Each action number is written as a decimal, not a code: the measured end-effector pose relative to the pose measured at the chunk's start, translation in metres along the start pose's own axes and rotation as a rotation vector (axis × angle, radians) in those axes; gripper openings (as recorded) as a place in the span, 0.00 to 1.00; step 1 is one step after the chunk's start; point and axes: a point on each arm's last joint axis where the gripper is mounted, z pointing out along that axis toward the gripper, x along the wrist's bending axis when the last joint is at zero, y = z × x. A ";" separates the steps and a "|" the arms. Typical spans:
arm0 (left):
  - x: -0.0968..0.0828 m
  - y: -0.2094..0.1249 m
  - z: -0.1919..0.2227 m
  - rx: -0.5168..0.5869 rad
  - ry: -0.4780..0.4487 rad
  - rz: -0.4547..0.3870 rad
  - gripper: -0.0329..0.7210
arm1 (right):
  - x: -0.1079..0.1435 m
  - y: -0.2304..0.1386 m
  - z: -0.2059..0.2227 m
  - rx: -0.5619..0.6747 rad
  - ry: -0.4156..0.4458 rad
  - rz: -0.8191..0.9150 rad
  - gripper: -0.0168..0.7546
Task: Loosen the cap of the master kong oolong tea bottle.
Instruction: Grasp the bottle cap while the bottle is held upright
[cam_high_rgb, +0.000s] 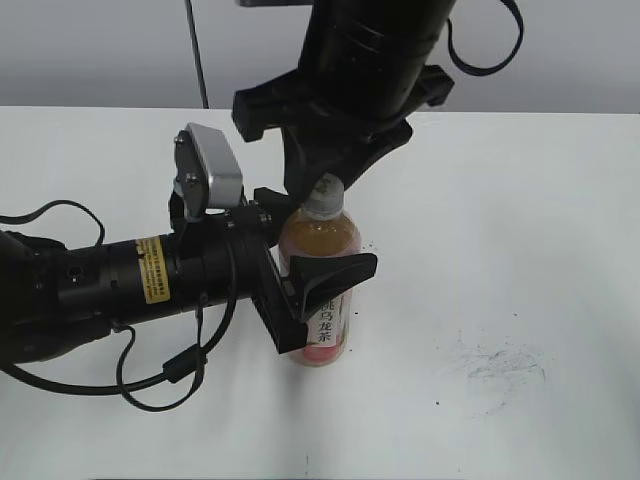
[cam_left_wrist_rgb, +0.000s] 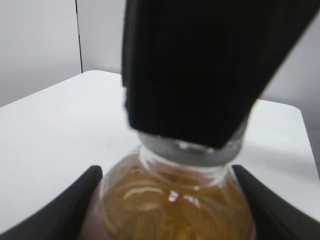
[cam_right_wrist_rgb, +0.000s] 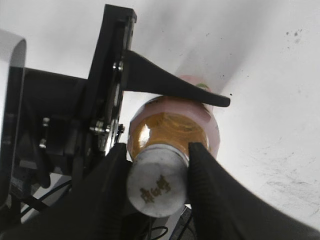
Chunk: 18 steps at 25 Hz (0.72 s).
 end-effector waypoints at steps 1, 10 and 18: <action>0.000 0.000 0.000 0.000 0.000 0.000 0.64 | 0.000 0.000 0.000 0.000 0.002 -0.031 0.38; 0.000 0.000 0.000 0.000 0.000 0.000 0.64 | 0.001 0.000 0.000 -0.005 0.011 -0.465 0.38; 0.000 0.000 0.000 0.000 0.002 -0.002 0.64 | 0.002 0.000 -0.001 -0.012 0.015 -0.929 0.38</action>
